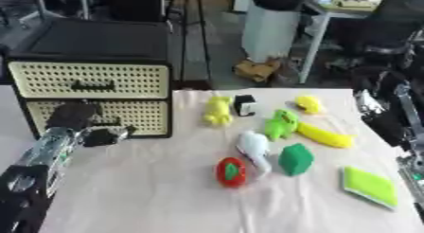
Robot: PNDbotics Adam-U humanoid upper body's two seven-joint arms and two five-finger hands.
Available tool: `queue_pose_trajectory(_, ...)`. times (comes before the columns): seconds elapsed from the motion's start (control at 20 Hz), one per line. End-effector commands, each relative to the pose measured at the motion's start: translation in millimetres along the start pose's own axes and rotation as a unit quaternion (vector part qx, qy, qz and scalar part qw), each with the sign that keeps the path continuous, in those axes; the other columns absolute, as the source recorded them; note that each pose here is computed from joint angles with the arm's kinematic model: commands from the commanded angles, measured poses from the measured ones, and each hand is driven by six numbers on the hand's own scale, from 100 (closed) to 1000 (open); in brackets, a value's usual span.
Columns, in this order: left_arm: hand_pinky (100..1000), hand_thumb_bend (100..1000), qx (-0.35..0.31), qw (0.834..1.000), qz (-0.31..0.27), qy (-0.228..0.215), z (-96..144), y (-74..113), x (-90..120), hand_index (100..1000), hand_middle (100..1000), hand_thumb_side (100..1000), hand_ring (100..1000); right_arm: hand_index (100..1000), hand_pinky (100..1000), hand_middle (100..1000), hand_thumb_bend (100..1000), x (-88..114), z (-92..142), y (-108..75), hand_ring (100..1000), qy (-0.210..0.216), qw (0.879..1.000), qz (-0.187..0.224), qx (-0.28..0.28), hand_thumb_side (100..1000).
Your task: Pick up objects from table and place into drawer.
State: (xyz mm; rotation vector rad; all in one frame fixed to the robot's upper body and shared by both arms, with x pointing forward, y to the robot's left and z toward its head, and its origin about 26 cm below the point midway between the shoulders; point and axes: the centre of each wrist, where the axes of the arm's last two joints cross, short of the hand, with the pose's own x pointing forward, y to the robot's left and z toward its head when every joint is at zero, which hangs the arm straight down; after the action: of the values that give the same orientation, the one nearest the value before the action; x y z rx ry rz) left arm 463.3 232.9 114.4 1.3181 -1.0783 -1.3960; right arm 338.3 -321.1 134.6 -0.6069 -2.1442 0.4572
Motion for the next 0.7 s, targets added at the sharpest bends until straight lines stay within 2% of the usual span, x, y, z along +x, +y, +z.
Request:
queue_pose_trajectory(0.05,100,747,0.016,1.0,-0.001,0.004,-3.4,13.9,-2.4,818,100,1000,100,770,603,721,100,4.0,-6.9,-6.3,706,-0.012,1.0,0.001,-0.004,645)
queue_pose_trajectory(0.35,100,799,0.012,1.0,0.008,-0.002,-4.6,13.8,-3.2,814,100,1000,100,770,603,722,100,4.7,-8.0,-5.9,706,-0.015,1.0,0.0,-0.003,644)
queue_pose_trajectory(0.7,100,807,-0.01,1.0,0.013,-0.004,-4.9,8.6,-4.4,795,100,1000,100,771,603,721,100,4.9,-8.4,-5.9,706,-0.015,1.0,0.0,-0.004,644)
